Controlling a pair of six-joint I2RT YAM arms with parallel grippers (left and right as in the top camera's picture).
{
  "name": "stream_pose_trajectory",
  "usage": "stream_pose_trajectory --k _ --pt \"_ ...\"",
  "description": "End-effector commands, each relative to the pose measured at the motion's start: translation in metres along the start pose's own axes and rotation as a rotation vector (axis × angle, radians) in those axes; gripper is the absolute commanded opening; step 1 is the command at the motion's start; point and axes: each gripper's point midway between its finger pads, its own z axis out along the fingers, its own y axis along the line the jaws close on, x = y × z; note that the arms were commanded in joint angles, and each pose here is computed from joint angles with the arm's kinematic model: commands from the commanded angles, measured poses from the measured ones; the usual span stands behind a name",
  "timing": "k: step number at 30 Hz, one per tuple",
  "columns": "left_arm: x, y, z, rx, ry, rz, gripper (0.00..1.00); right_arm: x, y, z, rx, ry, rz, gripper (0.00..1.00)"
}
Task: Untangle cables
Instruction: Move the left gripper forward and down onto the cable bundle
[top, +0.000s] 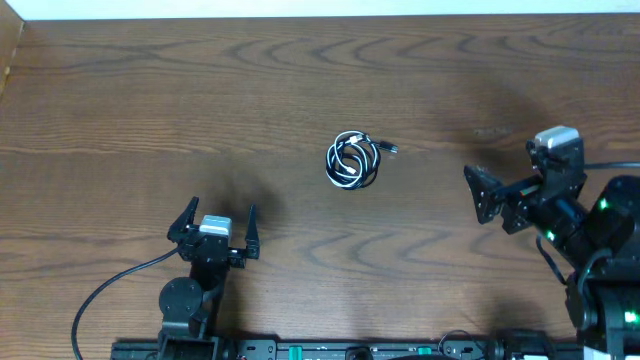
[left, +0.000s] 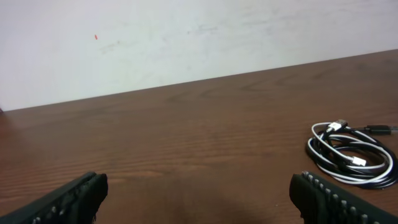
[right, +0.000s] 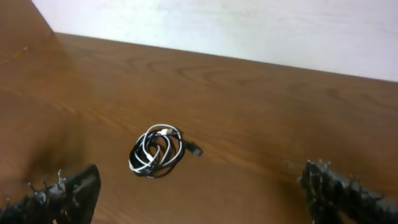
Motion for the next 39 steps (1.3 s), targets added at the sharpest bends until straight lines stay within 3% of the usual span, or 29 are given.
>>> stream_pose_trajectory --k 1,7,13,21,24,26,32,36,37,38,39 --pt "0.016 0.0 0.001 -0.003 0.051 0.0 0.98 -0.007 0.004 -0.001 -0.02 -0.008 -0.034 0.99" --pt "0.003 0.001 -0.003 -0.005 0.042 -0.076 0.98 -0.004 0.004 0.0 -0.021 0.007 -0.027 0.99" --pt "-0.049 0.005 -0.01 0.008 0.048 -0.095 0.98 -0.004 0.003 0.001 -0.02 0.007 -0.027 0.99" --pt "-0.133 -0.002 0.0 0.126 0.33 -0.137 0.98 -0.017 -0.002 0.013 -0.03 0.098 0.017 0.99" --pt "-0.158 -0.011 0.015 0.189 0.44 -0.223 0.98 -0.027 -0.005 0.018 -0.033 0.151 0.042 0.99" --pt "-0.168 -0.021 0.033 0.24 0.587 -0.298 0.98 -0.037 -0.009 0.025 -0.036 0.209 0.069 0.99" --pt "-0.14 -0.05 0.08 0.327 0.799 -0.317 0.98 -0.046 -0.027 0.049 0.0 0.235 0.076 0.99" --pt "-0.116 -0.077 0.099 0.45 0.889 -0.39 0.99 -0.042 -0.016 0.058 -0.081 0.255 0.122 0.99" --pt "-0.11 -0.085 0.107 0.479 0.901 -0.401 0.93 -0.04 -0.015 0.059 -0.094 0.262 0.128 0.99" --pt "-0.102 -0.089 0.116 0.485 0.915 -0.41 0.77 -0.038 -0.016 0.06 -0.091 0.271 0.132 0.99" --pt "-0.092 -0.095 0.126 0.472 0.938 -0.436 0.72 -0.035 -0.017 0.061 -0.085 0.282 0.136 0.95"
